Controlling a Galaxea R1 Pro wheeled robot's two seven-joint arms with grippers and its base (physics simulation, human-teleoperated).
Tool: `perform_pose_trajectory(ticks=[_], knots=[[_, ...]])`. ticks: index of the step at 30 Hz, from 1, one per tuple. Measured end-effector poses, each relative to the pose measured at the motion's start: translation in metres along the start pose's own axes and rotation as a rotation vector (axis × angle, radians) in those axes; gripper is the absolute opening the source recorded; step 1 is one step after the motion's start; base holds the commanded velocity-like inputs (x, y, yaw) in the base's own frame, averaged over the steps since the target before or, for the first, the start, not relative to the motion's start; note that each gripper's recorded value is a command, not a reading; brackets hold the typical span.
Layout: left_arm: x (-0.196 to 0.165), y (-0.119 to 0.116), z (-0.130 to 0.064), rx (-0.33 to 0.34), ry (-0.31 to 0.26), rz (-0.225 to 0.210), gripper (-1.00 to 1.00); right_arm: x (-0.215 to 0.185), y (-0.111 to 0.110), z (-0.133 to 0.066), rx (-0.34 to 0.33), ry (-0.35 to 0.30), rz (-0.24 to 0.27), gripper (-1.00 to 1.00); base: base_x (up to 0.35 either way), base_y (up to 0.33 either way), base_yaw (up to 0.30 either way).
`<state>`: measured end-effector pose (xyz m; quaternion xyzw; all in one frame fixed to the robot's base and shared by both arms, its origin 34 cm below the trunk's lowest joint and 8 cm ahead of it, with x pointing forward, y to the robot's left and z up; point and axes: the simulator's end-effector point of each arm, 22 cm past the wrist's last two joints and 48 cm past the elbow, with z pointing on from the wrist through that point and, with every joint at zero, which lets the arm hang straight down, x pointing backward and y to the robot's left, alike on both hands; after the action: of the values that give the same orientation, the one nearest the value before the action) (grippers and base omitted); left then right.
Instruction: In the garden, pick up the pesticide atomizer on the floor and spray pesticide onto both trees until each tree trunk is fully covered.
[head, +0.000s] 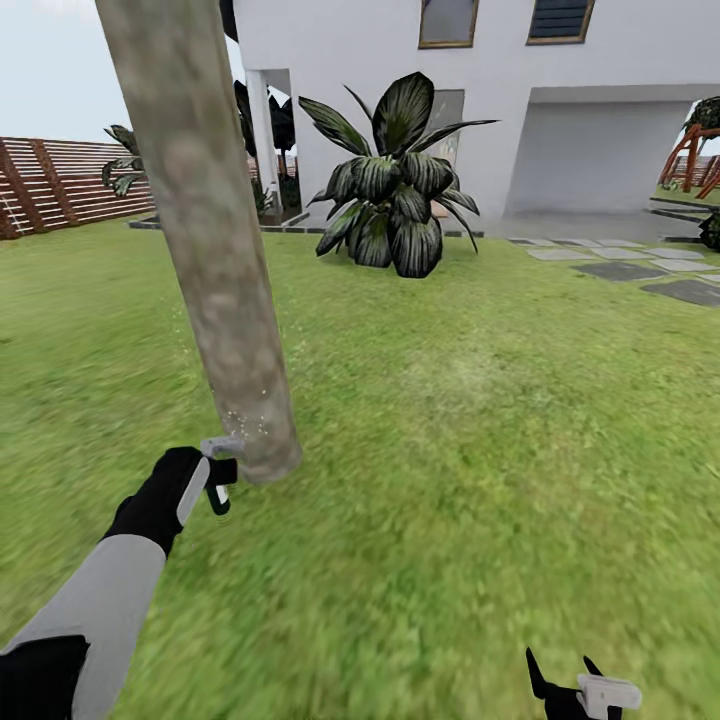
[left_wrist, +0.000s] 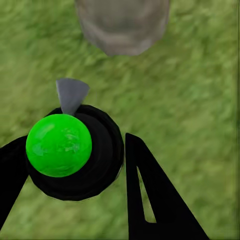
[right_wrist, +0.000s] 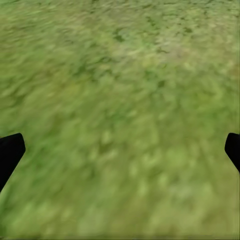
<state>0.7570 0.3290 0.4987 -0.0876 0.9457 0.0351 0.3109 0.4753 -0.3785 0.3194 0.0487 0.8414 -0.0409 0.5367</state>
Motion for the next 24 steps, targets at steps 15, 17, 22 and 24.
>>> perform_pose_trajectory(ticks=[15, 17, 22, 24], knots=[[-0.026, 0.052, -0.007, -0.096, 0.012, 0.095, -1.0, 0.002, 0.0, 0.0, 0.0, 0.005, -0.001, 1.0, 0.0, 0.002, -0.048], [-0.021, 0.051, -0.006, -0.09, 0.019, 0.091, -1.0, 0.002, 0.0, 0.0, 0.0, 0.005, -0.001, 1.0, 0.0, 0.0, 0.0], [-0.015, 0.012, -0.005, 0.008, 0.025, 0.092, -1.0, 0.002, 0.0, 0.0, 0.0, 0.005, -0.001, 1.0, 0.0, 0.0, 0.0], [-0.017, 0.013, -0.006, 0.013, 0.026, 0.1, -1.0, 0.002, 0.0, 0.0, 0.0, 0.005, -0.001, 1.0, 0.07, 0.056, 0.0]])
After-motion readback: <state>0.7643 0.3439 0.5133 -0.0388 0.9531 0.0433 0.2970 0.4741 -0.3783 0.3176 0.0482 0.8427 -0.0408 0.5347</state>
